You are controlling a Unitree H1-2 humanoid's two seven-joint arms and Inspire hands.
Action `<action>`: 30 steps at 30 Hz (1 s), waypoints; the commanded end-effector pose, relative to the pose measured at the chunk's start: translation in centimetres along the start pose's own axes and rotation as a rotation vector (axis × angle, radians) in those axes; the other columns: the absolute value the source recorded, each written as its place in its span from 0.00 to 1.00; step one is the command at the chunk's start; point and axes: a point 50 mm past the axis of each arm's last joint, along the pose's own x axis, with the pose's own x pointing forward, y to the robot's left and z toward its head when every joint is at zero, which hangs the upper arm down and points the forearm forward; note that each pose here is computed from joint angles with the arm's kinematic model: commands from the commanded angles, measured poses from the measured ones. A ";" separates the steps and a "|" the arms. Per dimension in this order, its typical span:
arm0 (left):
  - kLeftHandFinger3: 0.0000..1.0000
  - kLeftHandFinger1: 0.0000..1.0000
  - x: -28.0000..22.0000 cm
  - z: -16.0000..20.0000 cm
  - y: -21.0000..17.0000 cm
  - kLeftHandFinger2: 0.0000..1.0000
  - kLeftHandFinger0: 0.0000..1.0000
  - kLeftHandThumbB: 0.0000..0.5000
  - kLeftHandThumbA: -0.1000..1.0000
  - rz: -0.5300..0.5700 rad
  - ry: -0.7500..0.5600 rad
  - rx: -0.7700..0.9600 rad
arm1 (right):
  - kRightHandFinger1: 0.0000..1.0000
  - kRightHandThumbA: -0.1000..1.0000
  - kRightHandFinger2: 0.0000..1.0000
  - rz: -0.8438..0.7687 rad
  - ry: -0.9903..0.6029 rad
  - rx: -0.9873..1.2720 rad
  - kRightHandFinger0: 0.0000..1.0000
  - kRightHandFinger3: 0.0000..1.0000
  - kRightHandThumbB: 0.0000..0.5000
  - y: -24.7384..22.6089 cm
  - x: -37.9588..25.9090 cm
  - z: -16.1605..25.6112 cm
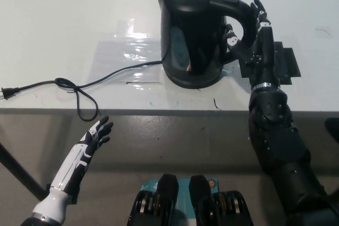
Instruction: A kettle and its base are kept separately on the desk infront of the robot and the robot uses its right hand to lift the kettle by its handle and places it on its base to align it correctly.
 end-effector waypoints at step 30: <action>1.00 1.00 0.5 0.9 0.7 1.00 1.00 0.21 1.00 -0.011 -0.051 0.010 | 1.00 0.83 1.00 0.296 -0.194 0.427 1.00 1.00 1.00 -4.0 2.3 8.9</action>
